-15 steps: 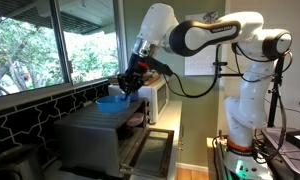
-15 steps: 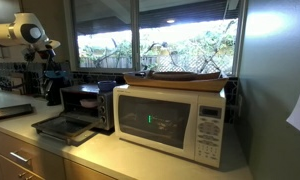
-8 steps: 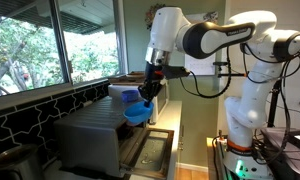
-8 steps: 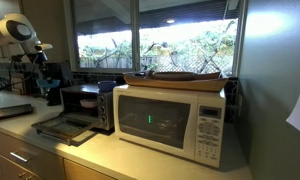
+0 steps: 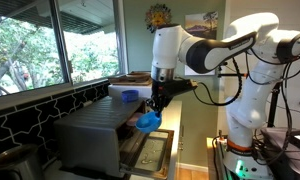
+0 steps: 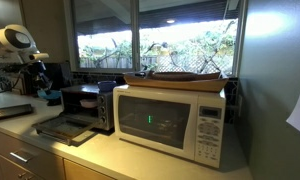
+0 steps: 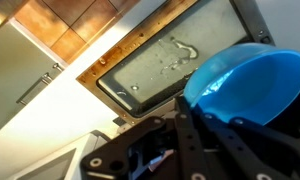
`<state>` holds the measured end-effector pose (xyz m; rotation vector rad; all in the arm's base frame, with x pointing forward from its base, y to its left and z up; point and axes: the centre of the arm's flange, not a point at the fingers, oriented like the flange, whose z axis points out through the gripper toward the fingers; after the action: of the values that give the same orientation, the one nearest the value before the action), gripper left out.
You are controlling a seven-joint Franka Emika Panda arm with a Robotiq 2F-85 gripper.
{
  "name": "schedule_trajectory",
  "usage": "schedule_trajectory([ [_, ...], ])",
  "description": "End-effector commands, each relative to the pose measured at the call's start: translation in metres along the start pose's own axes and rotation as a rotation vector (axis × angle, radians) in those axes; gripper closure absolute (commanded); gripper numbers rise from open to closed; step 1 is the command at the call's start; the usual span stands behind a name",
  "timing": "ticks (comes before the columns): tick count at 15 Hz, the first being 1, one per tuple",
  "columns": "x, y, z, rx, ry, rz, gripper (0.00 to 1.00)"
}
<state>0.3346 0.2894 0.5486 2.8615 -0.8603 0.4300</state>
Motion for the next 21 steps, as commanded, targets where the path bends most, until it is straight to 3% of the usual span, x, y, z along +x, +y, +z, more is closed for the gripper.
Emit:
schedule_trajectory([
  [1,-0.003,0.009,0.025,0.0,0.001,0.199,0.99],
  [2,0.001,0.009,0.029,0.005,0.004,0.25,0.99],
  [3,0.003,0.003,0.017,-0.014,-0.005,0.156,0.96],
  [6,0.006,0.005,0.024,-0.014,-0.005,0.218,0.96],
  [12,0.007,0.005,0.024,-0.014,-0.005,0.227,0.99],
  [17,0.008,-0.027,0.055,0.007,-0.01,0.259,0.99],
  [21,0.012,-0.04,0.073,0.024,0.033,0.314,0.99],
])
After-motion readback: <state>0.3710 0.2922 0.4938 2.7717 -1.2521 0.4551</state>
